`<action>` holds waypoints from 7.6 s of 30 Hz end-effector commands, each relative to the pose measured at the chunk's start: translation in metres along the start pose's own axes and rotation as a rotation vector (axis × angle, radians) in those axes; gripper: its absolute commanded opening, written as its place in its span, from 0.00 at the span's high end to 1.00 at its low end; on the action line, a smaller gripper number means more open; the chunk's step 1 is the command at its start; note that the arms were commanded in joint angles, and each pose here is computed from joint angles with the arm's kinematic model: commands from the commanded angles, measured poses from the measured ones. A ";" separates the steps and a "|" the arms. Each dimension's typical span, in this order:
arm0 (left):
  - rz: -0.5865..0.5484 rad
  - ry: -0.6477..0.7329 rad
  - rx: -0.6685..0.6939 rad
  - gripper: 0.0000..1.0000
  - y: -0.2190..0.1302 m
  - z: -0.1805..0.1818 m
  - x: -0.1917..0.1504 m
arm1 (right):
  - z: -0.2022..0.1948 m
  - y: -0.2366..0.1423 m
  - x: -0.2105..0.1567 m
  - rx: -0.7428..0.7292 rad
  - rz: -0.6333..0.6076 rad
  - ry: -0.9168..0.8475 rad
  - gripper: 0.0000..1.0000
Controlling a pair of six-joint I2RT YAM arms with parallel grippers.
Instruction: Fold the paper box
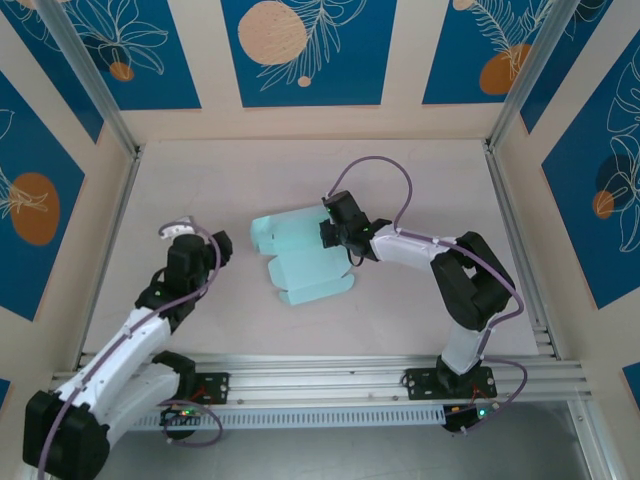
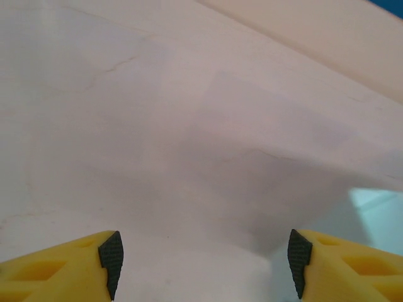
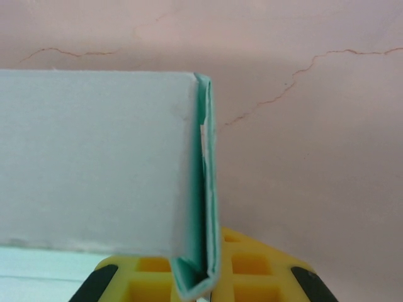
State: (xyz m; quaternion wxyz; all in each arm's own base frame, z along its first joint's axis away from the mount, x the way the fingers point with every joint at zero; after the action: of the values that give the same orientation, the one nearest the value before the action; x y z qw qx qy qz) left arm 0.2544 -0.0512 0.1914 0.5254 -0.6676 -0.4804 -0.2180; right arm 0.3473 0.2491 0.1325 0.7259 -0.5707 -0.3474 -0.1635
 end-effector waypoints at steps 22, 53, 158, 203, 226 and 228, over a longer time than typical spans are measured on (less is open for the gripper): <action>0.202 0.129 -0.440 0.34 0.089 -0.059 -0.035 | 0.001 0.000 0.010 0.010 -0.007 0.020 0.94; 0.208 0.387 -0.707 0.51 0.071 -0.119 -0.052 | 0.009 0.001 0.012 0.025 0.024 -0.003 0.94; 0.063 0.178 0.083 0.97 0.096 -0.070 -0.020 | 0.015 0.020 -0.006 -0.592 0.254 -0.001 1.00; 0.182 0.206 0.352 0.94 0.120 -0.047 -0.076 | 0.038 0.022 -0.012 -0.443 0.323 0.114 1.00; 0.129 0.023 0.288 0.83 0.116 -0.050 -0.076 | 0.007 0.051 -0.035 -0.793 0.353 -0.069 1.00; 0.143 0.006 0.237 0.73 0.116 -0.055 -0.077 | 0.012 0.052 -0.032 -0.761 0.347 -0.063 1.00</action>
State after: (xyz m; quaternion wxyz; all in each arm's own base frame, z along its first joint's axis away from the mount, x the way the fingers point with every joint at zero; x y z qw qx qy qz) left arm 0.3330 -0.1484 0.0866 0.6149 -0.6577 -0.4129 -0.1371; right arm 0.3711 0.3203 0.1166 0.6078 -0.7437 -0.1972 -0.1967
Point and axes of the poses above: each hand's point on the last joint's axis, 136 mm out from that joint toward the fingers, its own y axis out along the fingers, its own z axis along the line the jaws close on, x = y × z, the point moved 6 cm from there along -y, back along the fingers
